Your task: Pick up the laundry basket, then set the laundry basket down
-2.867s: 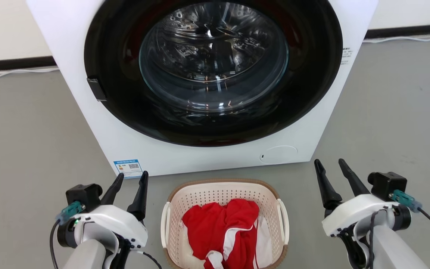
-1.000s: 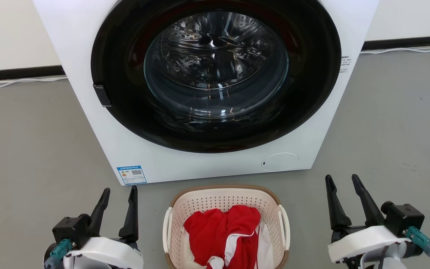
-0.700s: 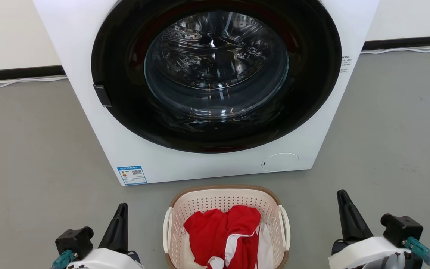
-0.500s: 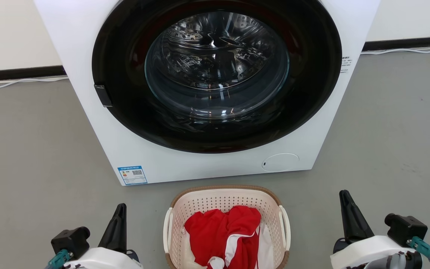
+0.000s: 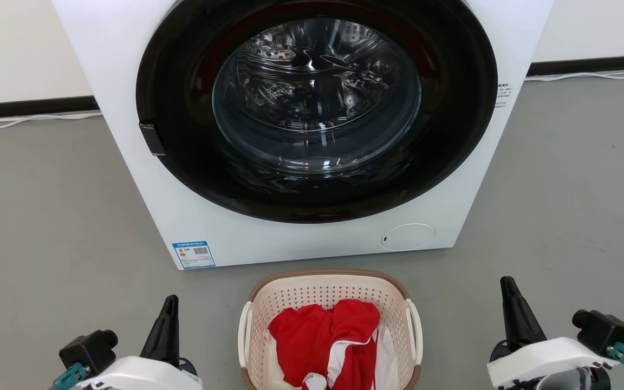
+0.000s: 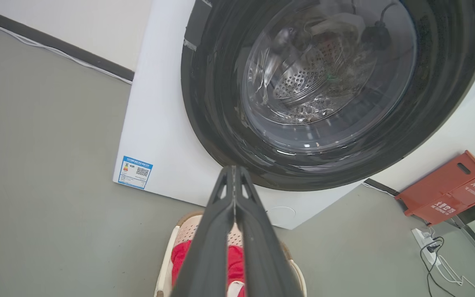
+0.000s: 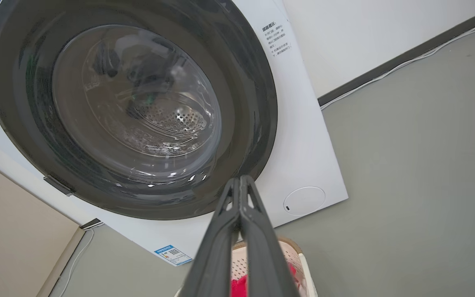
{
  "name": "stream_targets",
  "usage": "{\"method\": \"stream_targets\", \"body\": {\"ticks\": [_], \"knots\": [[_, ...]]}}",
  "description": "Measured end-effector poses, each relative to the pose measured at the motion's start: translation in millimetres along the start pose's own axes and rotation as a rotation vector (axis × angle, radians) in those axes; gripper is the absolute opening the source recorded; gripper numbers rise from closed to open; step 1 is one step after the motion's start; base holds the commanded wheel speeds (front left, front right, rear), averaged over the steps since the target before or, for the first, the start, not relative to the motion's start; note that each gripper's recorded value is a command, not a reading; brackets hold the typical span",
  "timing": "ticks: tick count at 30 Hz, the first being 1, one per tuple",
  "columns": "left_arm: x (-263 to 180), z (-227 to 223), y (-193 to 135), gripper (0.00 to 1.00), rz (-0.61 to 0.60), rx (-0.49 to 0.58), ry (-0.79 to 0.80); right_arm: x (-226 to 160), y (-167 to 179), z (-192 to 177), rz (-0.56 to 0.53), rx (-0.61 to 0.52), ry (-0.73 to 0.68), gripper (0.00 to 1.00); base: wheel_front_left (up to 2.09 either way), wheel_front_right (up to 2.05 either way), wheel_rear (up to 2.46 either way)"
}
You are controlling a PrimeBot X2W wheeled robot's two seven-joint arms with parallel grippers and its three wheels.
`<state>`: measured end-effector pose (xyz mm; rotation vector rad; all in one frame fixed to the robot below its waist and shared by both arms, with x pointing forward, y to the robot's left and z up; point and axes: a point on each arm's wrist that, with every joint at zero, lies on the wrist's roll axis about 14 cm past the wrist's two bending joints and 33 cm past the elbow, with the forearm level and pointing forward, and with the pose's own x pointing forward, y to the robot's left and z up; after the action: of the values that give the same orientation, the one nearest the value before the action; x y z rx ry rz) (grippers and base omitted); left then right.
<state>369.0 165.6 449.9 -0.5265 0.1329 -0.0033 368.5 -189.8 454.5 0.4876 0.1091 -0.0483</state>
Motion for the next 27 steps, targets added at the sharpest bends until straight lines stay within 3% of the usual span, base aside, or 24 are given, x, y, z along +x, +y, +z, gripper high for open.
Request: {"method": "stream_targets", "body": {"ticks": [27], "knots": [[-0.8,5.3,8.7,0.00,0.044,-0.268,0.003,1.6,-6.1,7.1,-0.037,0.276,-0.004,0.00,0.00,0.00,0.00]]}}
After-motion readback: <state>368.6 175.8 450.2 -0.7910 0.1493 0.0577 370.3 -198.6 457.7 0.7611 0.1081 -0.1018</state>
